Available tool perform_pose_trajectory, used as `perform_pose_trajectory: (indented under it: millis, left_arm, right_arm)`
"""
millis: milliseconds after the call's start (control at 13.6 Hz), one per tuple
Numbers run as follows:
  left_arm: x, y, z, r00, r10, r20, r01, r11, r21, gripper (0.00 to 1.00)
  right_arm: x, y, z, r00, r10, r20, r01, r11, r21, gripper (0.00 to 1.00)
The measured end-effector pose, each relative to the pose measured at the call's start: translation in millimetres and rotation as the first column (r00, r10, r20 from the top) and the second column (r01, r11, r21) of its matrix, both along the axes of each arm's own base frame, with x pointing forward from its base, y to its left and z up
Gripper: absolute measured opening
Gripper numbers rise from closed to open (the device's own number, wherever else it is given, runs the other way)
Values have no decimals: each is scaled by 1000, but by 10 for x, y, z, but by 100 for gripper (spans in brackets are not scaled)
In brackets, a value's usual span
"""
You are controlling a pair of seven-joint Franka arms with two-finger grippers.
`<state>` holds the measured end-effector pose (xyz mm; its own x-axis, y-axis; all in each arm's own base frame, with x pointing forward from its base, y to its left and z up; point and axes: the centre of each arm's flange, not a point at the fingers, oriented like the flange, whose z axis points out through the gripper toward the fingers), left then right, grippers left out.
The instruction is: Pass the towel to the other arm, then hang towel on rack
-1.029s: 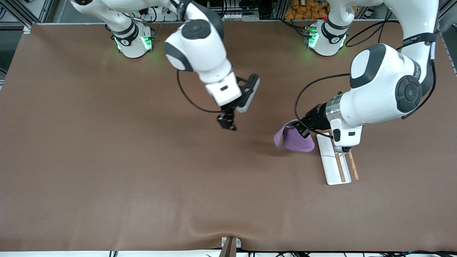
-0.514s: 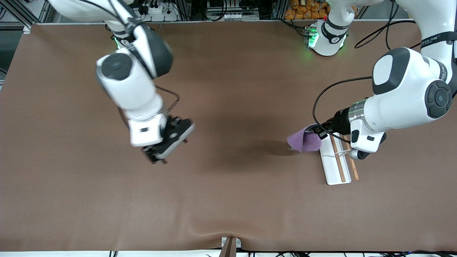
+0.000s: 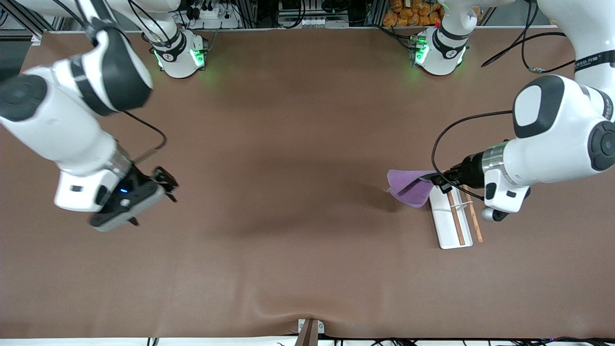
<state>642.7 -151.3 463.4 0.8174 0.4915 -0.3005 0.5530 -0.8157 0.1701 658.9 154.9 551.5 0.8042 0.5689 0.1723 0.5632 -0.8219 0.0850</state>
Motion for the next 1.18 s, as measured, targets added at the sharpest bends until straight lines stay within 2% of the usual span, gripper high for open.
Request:
perform_pose_trajectory:
  millis: [294,441,661,808,955,1176]
  left_arm:
    - [27,89,-78,988,-150,43,147,987,65,2]
    - [41,151,-88,967,-247,68,242,968,68,2]
    - [107,491,-110,930,-352,105,348,936,62,2]
    - [136,677,-126,914,-387,120,383,922,57,2]
    - [161,850,-162,900,-415,130,412,910,52,2]
    - [195,1182,-254,886,-443,140,441,896,42,2]
  right_arm:
    - [-343,-352,403,994,-78,-78,73,995,-70,100]
    - [-516,-690,590,977,-163,-135,156,986,-58,100]
    - [-678,-1390,797,941,-296,-162,293,955,-44,100]
    - [-798,-1704,896,905,-385,-178,383,922,-48,100]
    - [-943,-1747,1008,859,-473,-197,472,880,-57,100]
    - [-1114,-1711,1154,824,-525,-211,524,849,-65,100]
